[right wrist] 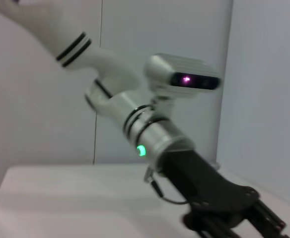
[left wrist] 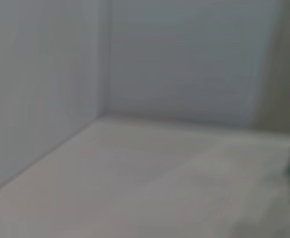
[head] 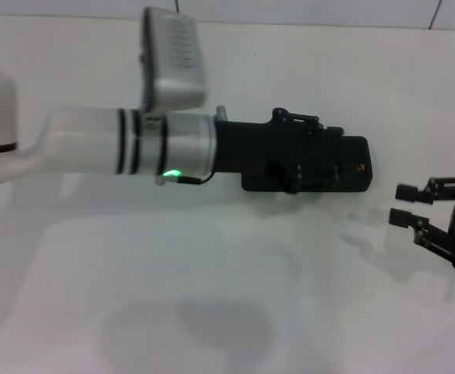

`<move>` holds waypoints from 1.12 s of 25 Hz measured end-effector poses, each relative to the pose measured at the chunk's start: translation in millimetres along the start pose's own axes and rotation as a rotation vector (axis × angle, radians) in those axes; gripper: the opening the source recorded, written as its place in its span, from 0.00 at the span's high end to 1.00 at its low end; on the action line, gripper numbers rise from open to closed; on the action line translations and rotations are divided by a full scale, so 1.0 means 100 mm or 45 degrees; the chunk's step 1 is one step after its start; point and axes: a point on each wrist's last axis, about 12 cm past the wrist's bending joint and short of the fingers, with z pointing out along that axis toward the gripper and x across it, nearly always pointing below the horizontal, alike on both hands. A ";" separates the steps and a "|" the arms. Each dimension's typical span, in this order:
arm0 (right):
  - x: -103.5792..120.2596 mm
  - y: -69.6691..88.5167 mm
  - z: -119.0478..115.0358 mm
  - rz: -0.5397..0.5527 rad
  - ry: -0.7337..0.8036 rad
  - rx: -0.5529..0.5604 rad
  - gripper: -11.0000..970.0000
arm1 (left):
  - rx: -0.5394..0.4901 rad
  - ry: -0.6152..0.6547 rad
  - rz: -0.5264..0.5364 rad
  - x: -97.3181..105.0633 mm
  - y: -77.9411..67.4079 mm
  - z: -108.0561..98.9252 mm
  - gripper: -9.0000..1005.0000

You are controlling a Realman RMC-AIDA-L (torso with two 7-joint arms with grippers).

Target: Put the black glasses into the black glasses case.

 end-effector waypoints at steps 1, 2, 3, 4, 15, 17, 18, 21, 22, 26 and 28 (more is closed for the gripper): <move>-0.01 0.00 0.01 0.007 -0.017 0.000 0.79 | 0.047 -0.050 0.006 -0.02 -0.04 -0.07 0.45; -0.02 0.01 0.03 0.015 -0.050 -0.004 0.79 | 0.080 -0.088 0.006 -0.03 -0.06 -0.16 0.45; -0.04 0.02 0.05 0.021 -0.083 -0.014 0.79 | 0.108 -0.122 0.005 -0.03 -0.07 -0.26 0.45; -0.07 0.02 0.07 0.025 -0.115 -0.032 0.75 | 0.133 -0.158 0.000 -0.01 -0.11 -0.38 0.45; -0.14 0.02 0.40 -0.002 -0.200 -0.187 0.34 | -0.019 -0.366 -0.020 0.38 -0.41 -1.06 0.35; -0.13 0.03 0.43 -0.029 -0.217 -0.181 0.31 | -0.052 -0.379 -0.015 0.43 -0.45 -1.12 0.28; -0.13 0.03 0.45 -0.036 -0.222 -0.180 0.30 | -0.062 -0.383 -0.016 0.45 -0.46 -1.14 0.25; -0.11 0.04 0.49 -0.042 -0.240 -0.174 0.25 | -0.080 -0.384 -0.023 0.49 -0.49 -1.16 0.19; -0.10 0.04 0.50 -0.045 -0.245 -0.170 0.24 | -0.089 -0.387 -0.018 0.50 -0.50 -1.15 0.17; -0.07 0.07 0.52 -0.083 -0.270 -0.139 0.24 | -0.110 -0.399 0.043 0.55 -0.58 -1.10 0.12; -0.07 0.07 0.52 -0.085 -0.273 -0.136 0.24 | -0.117 -0.398 0.052 0.56 -0.60 -1.07 0.11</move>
